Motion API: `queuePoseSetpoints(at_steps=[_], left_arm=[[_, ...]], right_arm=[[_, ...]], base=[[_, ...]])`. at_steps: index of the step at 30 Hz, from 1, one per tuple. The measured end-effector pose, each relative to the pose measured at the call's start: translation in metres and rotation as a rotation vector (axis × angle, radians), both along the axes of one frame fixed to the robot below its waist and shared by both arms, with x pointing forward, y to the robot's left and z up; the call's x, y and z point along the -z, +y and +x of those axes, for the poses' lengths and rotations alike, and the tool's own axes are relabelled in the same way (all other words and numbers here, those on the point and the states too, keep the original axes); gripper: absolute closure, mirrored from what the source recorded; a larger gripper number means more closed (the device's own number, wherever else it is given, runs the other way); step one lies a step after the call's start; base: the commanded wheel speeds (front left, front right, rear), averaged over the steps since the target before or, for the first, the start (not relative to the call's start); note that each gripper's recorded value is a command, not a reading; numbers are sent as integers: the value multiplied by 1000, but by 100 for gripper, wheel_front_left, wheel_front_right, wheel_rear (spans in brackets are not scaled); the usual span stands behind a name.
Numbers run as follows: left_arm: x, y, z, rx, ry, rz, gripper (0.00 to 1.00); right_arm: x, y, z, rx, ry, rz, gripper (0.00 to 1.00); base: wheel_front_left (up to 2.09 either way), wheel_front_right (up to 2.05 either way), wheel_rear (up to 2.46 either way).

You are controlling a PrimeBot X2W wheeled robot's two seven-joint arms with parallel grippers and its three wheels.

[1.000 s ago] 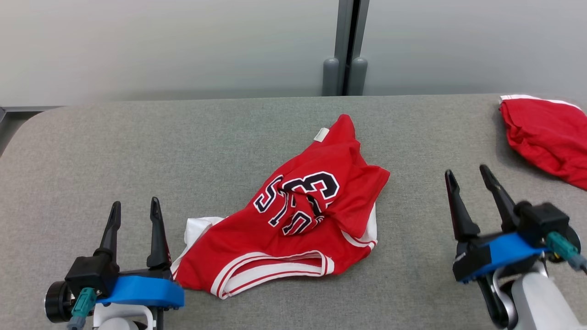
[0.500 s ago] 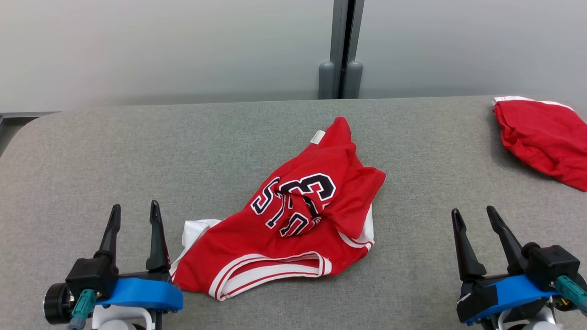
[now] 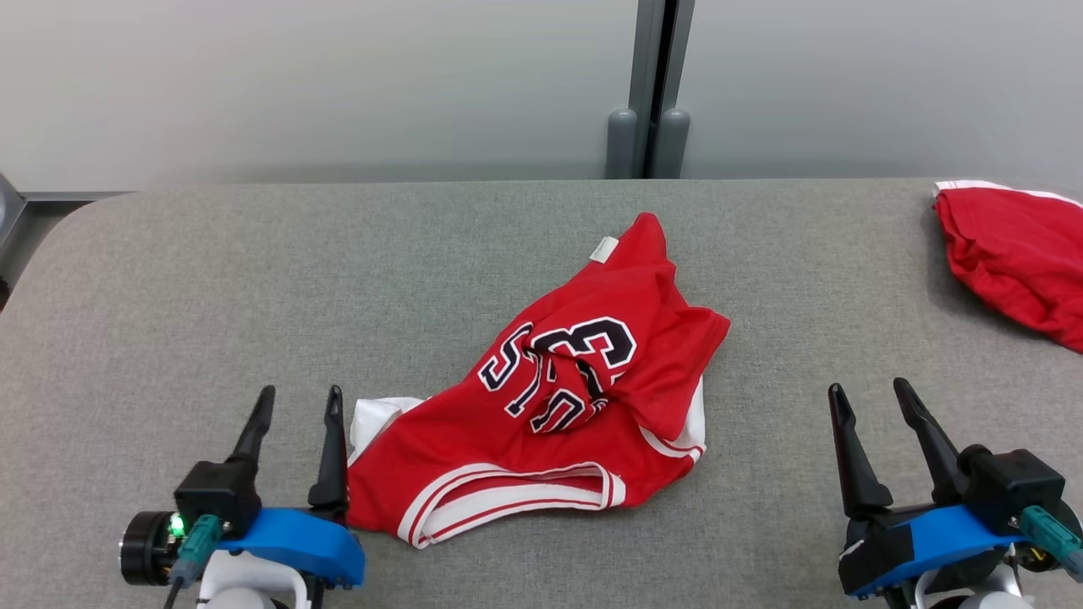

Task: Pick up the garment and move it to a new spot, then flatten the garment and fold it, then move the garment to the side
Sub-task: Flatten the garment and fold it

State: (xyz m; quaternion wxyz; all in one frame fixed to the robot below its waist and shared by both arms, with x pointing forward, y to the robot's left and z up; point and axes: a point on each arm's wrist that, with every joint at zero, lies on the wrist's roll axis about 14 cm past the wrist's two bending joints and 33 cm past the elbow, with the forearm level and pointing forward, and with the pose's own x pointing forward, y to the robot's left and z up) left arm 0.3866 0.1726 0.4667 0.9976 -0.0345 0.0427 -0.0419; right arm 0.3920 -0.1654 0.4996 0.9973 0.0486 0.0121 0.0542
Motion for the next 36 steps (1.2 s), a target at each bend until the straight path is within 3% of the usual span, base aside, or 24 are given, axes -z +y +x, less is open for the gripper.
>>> queuePoseSetpoints(at_steps=[13,26,27,29,36], left_arm=[[70,-30,-23,129,265,23,0],[120,-35,-38,168,453,50,0],[122,-36,-37,174,460,53,17],[123,-39,-35,183,460,53,100],[92,-29,7,185,328,99,100]], right_arm=[[20,6,4,-14,56,7,0],[32,1,7,1,85,11,0],[32,1,8,1,85,11,0],[32,1,9,1,85,12,0],[33,1,12,3,86,13,0]], base=[[0,0,0],[0,0,0],[0,0,0],[0,0,0],[0,0,0]])
